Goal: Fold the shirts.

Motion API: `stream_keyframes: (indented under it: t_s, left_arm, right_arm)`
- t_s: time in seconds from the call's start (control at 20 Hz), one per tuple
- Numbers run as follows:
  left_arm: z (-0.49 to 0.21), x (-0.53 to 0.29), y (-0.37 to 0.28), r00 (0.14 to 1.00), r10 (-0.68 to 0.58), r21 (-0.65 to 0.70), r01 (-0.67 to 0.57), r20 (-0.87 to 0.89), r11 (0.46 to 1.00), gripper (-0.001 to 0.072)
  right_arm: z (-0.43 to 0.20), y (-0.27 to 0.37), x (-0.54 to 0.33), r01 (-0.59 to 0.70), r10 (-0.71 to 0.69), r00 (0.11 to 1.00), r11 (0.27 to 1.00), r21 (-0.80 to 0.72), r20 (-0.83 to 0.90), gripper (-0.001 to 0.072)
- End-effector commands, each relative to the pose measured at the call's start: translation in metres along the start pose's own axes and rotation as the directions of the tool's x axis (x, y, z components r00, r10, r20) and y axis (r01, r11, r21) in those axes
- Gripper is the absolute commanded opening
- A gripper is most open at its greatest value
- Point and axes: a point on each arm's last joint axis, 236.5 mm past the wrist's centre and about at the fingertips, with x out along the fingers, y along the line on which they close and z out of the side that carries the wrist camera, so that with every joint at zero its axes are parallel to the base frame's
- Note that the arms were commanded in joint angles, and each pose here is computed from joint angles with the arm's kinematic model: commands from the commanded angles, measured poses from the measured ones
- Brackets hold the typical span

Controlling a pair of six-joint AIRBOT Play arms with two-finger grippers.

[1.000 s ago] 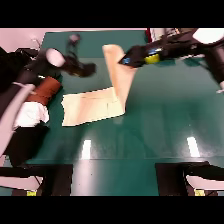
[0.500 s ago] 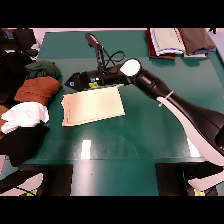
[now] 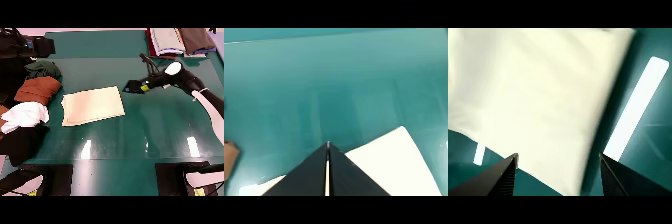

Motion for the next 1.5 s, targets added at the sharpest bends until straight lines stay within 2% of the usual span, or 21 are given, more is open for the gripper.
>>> stream_keyframes:
  t_s: [0.0,0.1,0.25,0.3,0.35,0.4,0.6,0.75,0.95,1.1,1.2,1.3,1.45]
  left_arm:
    - [-0.001,0.008,-0.018,0.999,-0.036,0.022,0.036,0.019,0.999,0.0019]
    - [-0.003,0.011,-0.018,0.999,-0.038,0.018,0.038,0.01,0.999,0.002]
    - [-0.008,0.016,-0.018,0.999,-0.039,0.015,0.039,-0.01,0.999,0.0019]
    - [-0.009,0.017,-0.018,0.999,-0.04,0.013,0.04,-0.014,0.999,0.002]
    - [-0.009,0.017,-0.019,0.999,-0.043,0.011,0.043,-0.014,0.999,0.002]
    - [-0.009,0.017,-0.02,0.999,-0.049,0.007,0.049,-0.015,0.999,0.002]
    - [-0.011,0.016,-0.04,0.991,-0.133,-0.058,0.131,-0.02,0.99,0.0019]
    - [-0.023,0.021,-0.062,0.983,-0.174,-0.035,0.172,-0.052,0.984,0.0019]
    - [-0.039,0.021,-0.1,0.968,-0.231,0.047,0.236,-0.094,0.971,0.0019]
    - [-0.041,0.02,-0.105,0.966,-0.239,0.051,0.245,-0.097,0.968,0.0019]
    - [-0.04,0.02,-0.105,0.966,-0.239,0.051,0.245,-0.095,0.968,0.0019]
    - [-0.038,0.02,-0.105,0.967,-0.241,0.049,0.246,-0.086,0.968,0.0019]
    - [-0.036,0.02,-0.106,0.967,-0.243,0.038,0.246,-0.079,0.968,0.0019]
  right_arm:
    - [-0.02,-0.046,0.017,-0.056,0.074,0.995,0.969,0.239,-0.066,0.0574]
    - [-0.02,-0.037,0.045,-0.095,0.121,0.989,0.963,0.251,-0.09,0.0573]
    - [-0.022,-0.011,0.093,-0.112,0.141,0.977,0.977,0.182,-0.158,0.0572]
    - [-0.021,0.0,0.109,-0.124,0.15,0.975,0.979,0.16,-0.165,0.0558]
    - [-0.018,0.014,0.124,-0.155,0.181,0.971,0.975,0.16,-0.159,0.0487]
    - [-0.013,0.026,0.136,-0.183,0.206,0.967,0.97,0.16,-0.147,0.0468]
    - [0.007,0.061,0.152,-0.232,0.233,0.965,0.972,0.022,-0.117,0.0019]
    - [0.036,0.062,0.119,-0.22,0.217,0.975,0.974,-0.055,-0.048,0.0017]
    - [0.065,0.0,0.024,-0.032,0.038,0.996,0.996,-0.085,0.077,0.0016]
    - [0.063,-0.072,-0.071,0.12,-0.122,0.973,0.992,0.024,0.194,0.0016]
    - [0.049,-0.128,-0.147,0.243,-0.269,0.923,0.962,0.127,0.275,0.0016]
    - [0.027,-0.178,-0.217,0.33,-0.405,0.851,0.908,0.26,0.335,0.0016]
    - [-0.018,-0.24,-0.313,0.362,-0.574,0.709,0.795,0.486,0.411,0.0016]
